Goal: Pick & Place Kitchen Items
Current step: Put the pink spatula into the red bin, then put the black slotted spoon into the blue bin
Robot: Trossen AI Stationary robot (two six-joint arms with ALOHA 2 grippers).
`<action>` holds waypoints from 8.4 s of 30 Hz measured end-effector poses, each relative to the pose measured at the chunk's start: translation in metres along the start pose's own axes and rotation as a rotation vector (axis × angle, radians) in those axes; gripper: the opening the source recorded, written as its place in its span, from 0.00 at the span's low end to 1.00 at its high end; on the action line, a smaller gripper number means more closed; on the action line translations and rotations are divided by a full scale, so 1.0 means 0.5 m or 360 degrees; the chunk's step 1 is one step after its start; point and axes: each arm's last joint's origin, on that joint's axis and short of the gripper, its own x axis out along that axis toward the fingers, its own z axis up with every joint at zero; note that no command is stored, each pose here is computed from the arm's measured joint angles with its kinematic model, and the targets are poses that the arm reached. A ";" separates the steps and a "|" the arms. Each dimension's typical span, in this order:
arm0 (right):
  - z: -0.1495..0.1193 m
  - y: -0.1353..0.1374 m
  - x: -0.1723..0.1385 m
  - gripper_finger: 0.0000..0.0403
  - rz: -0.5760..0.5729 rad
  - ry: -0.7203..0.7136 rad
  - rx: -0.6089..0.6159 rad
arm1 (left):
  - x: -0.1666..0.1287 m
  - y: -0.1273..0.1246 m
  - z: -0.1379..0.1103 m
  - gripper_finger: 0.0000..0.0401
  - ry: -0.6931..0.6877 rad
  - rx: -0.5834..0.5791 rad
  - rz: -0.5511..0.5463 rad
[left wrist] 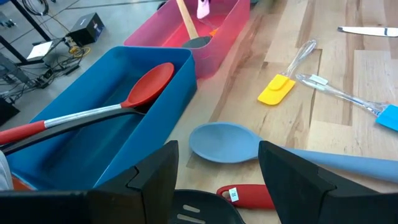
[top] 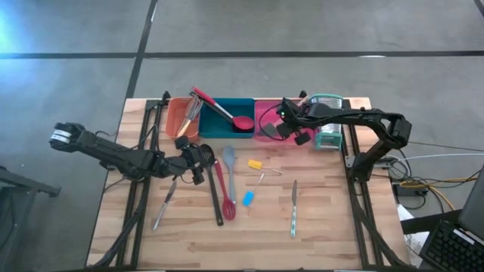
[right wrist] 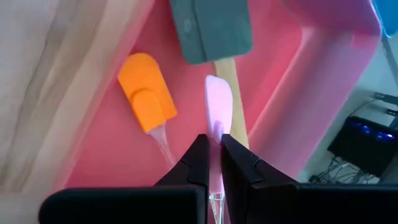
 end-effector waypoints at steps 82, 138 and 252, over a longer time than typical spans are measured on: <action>0.247 0.097 -0.275 0.13 0.0406 -0.0106 0.1612 | 0.001 0.001 0.000 0.57 -0.0005 -0.0022 0.0003; 0.461 0.120 0.016 0.31 0.0566 -0.0734 0.2005 | 0.004 0.006 -0.007 0.57 0.0058 -0.0036 0.0011; 0.301 -0.019 -0.159 0.13 -0.0205 -0.0259 0.0623 | 0.096 -0.264 -0.011 0.21 0.0847 0.2269 -0.1185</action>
